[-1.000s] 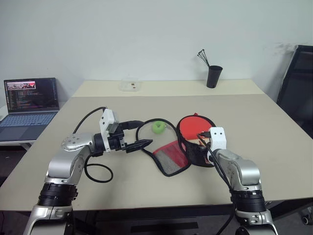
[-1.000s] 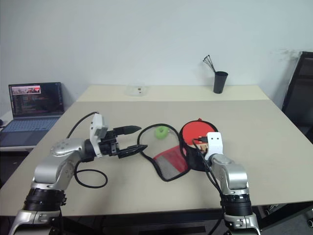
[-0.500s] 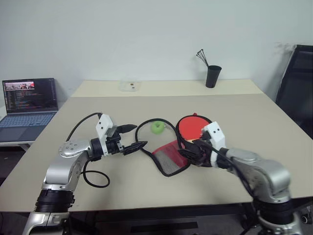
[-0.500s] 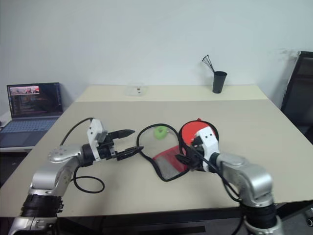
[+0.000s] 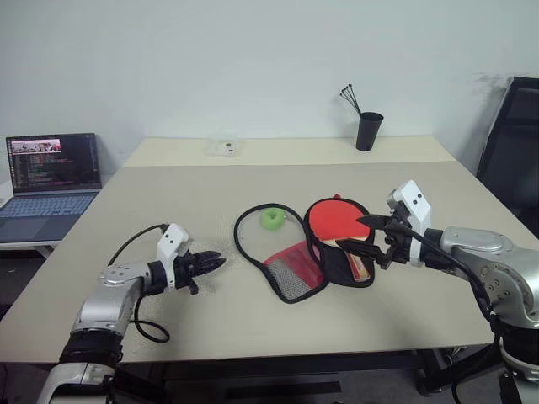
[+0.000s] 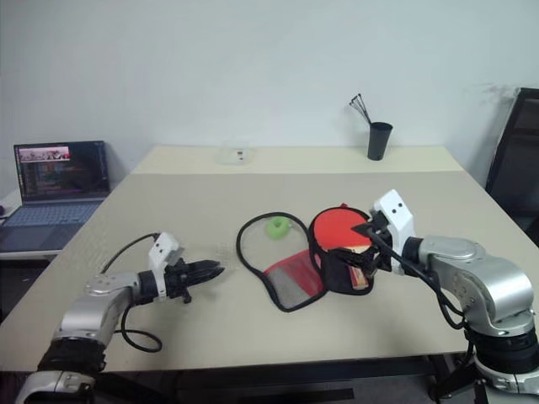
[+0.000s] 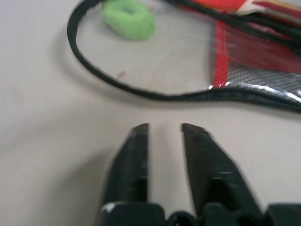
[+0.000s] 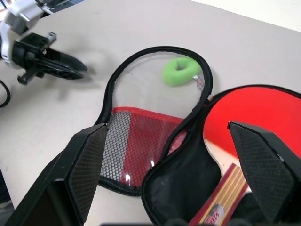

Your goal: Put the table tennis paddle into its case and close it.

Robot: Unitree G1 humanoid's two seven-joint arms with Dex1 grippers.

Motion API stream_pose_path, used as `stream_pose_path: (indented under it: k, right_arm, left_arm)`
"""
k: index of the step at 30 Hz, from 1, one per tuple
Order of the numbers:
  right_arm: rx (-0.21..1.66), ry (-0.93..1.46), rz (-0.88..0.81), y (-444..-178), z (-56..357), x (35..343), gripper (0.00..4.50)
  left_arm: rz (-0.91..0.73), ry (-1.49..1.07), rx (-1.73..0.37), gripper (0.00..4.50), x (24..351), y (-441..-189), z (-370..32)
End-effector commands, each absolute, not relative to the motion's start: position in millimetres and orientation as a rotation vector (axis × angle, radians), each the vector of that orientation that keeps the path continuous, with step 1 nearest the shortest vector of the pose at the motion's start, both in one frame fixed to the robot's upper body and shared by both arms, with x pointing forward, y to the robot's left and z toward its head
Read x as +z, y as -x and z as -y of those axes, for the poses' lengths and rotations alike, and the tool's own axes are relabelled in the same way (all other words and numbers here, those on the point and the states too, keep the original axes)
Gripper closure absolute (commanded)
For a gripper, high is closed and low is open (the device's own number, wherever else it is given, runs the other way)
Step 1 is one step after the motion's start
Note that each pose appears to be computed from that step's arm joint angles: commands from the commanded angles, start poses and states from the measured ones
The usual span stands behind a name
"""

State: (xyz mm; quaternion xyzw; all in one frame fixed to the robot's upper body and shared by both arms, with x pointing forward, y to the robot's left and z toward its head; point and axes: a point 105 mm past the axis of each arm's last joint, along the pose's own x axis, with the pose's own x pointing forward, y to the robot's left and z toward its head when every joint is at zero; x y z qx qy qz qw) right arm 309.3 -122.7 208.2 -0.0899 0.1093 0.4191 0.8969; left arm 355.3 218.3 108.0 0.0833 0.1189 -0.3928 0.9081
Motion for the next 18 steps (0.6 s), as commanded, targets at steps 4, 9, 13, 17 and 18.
stream_pose_path:
  k: [4,9,13,17,18]
  right_arm:
    - [0.899,0.205,-0.183,-304.1,116.3,214.4,0.00]
    - [0.898,0.202,-0.187,-304.3,115.7,212.3,0.00]
    - [0.894,0.198,-0.187,-304.8,115.3,211.9,0.00]
    - [0.884,0.195,-0.185,-306.3,115.7,211.6,0.00]
    - [0.880,0.195,-0.185,-306.7,116.7,211.6,0.00]
  left_arm:
    - [-0.137,-0.213,-0.811,4.48,122.1,-372.6,-204.5]
    - [-0.127,-0.218,-0.807,4.48,115.1,-385.2,-190.8]
    - [-0.128,-0.173,-0.813,4.48,109.1,-394.4,-177.7]
    - [-0.115,-0.122,-0.842,4.48,108.3,-401.6,-159.1]
    - [-0.101,-0.114,-0.862,4.48,111.4,-403.5,-150.0]
